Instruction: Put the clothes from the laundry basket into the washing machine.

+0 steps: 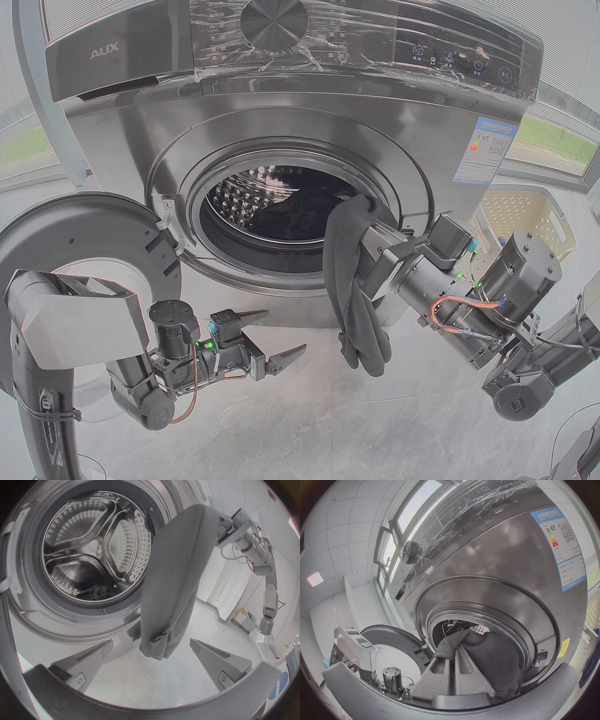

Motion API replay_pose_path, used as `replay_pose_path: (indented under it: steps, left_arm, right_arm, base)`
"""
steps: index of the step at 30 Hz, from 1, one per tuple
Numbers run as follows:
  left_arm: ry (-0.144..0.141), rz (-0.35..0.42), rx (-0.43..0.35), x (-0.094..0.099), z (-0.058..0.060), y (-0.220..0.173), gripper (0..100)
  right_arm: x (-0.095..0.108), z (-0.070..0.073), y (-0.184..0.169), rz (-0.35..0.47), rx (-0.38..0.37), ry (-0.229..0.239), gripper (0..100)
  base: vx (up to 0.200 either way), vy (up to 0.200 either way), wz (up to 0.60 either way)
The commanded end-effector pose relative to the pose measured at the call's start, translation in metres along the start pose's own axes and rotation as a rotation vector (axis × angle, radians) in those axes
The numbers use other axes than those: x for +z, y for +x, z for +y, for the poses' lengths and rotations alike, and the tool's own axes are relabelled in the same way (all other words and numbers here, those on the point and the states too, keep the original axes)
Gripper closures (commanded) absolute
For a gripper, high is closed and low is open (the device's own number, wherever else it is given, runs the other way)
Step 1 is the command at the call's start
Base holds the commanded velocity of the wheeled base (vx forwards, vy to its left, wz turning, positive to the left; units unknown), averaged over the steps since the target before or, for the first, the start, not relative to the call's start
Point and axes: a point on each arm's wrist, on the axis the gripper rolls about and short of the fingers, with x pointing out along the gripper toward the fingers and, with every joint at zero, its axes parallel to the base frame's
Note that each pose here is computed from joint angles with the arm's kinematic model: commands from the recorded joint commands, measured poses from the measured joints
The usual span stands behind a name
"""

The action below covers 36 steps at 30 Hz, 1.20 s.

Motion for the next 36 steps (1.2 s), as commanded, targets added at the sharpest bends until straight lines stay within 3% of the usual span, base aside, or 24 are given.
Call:
replay_pose_path:
  steps: [1, 13, 25, 36]
  left_arm:
    - [-0.005, 0.023, -0.012, -0.013, -0.001, 0.009, 0]
    - [-0.005, 0.037, -0.018, -0.021, -0.001, 0.014, 0]
    - [-0.001, 0.016, -0.018, -0.017, 0.0, 0.018, 0]
    - [-0.001, 0.004, -0.032, -0.016, -0.002, 0.024, 0]
  right_arm:
    - [0.004, 0.0, 0.006, -0.026, 0.001, 0.001, 100]
    - [0.011, 0.005, 0.021, -0.08, 0.021, -0.009, 100]
    - [0.01, 0.018, 0.031, -0.103, 0.054, 0.004, 100]
    - [0.009, 0.015, 0.033, -0.107, 0.046, 0.004, 100]
  base:
    - [0.0, 0.0, 0.0]
    - [0.0, 0.0, 0.0]
    - [0.0, 0.0, 0.0]
    - [0.0, 0.0, 0.0]
